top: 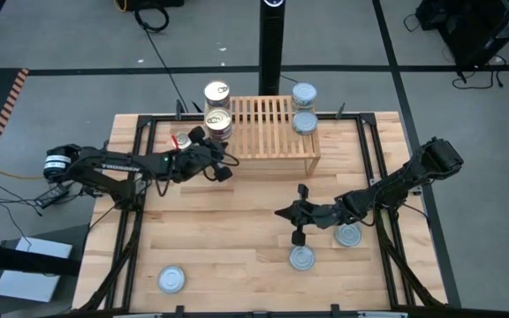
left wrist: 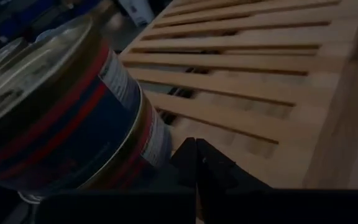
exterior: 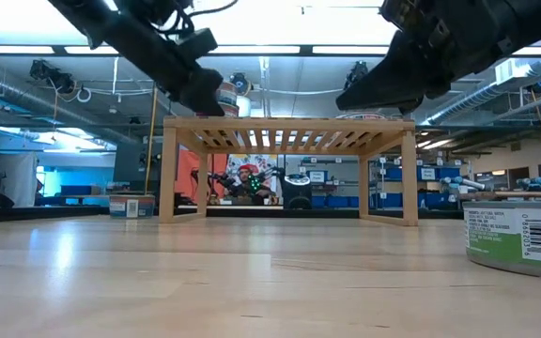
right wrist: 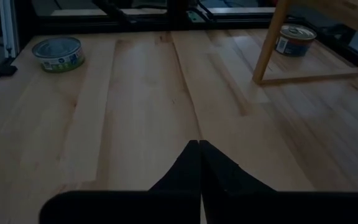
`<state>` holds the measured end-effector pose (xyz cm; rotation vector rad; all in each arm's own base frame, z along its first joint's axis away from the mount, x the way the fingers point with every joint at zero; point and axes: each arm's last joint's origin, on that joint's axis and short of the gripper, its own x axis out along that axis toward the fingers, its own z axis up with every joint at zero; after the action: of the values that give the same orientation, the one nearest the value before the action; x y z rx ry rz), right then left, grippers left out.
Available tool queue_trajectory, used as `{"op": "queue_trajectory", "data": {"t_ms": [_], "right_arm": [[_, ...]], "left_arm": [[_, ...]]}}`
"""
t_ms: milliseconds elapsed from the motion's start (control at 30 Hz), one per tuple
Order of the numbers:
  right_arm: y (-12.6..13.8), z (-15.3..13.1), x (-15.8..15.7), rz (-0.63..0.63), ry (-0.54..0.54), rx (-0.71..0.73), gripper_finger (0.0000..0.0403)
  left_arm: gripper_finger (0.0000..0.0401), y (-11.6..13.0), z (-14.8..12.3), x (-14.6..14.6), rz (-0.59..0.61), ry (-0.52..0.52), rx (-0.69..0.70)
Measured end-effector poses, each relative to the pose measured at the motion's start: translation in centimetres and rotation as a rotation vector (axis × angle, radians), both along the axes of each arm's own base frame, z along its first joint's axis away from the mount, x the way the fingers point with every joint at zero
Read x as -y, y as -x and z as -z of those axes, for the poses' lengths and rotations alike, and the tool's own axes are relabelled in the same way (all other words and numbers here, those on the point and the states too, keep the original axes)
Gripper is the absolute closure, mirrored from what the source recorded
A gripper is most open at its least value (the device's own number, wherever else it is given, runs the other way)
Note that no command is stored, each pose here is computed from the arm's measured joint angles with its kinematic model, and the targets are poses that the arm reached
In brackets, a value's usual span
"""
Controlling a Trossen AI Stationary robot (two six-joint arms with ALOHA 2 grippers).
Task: Stack canned seafood by type on shelf
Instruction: Stack the blue-pink tuna can on top of the other blue tuna can on the shelf, then stack the green tuna can on top of the other green tuna can on the shelf
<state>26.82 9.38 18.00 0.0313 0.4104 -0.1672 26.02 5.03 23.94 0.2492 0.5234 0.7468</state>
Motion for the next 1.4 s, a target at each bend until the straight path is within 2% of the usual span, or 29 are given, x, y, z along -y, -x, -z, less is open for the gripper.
{"op": "queue_trajectory", "data": {"t_ms": [533,767,900,1100,1267,1400], "right_arm": [[0.0,0.0,0.0,0.0,-0.001,0.001,0.0399],[0.0,0.0,0.0,0.0,-0.002,0.001,0.0398],[0.0,0.0,0.0,0.0,-0.001,0.002,0.0397],[0.0,0.0,0.1,0.002,0.005,0.002,0.0395],[0.0,0.0,0.0,0.007,-0.029,0.005,0.0393],[-0.1,0.0,0.1,-0.012,-0.06,0.001,0.0386]], "left_arm": [[0.0398,0.5,0.2,-2.4,-0.11,-0.009,-0.009],[0.0398,0.4,0.1,-2.3,-0.099,-0.008,0.004],[0.0398,-0.1,-0.3,-0.1,0.014,0.001,0.028],[0.0398,-0.6,-0.3,4.9,0.208,0.058,0.064],[0.0398,-0.3,-0.4,9.1,0.361,0.082,0.081],[0.0398,0.3,0.1,11.5,0.461,0.087,0.164]]}}
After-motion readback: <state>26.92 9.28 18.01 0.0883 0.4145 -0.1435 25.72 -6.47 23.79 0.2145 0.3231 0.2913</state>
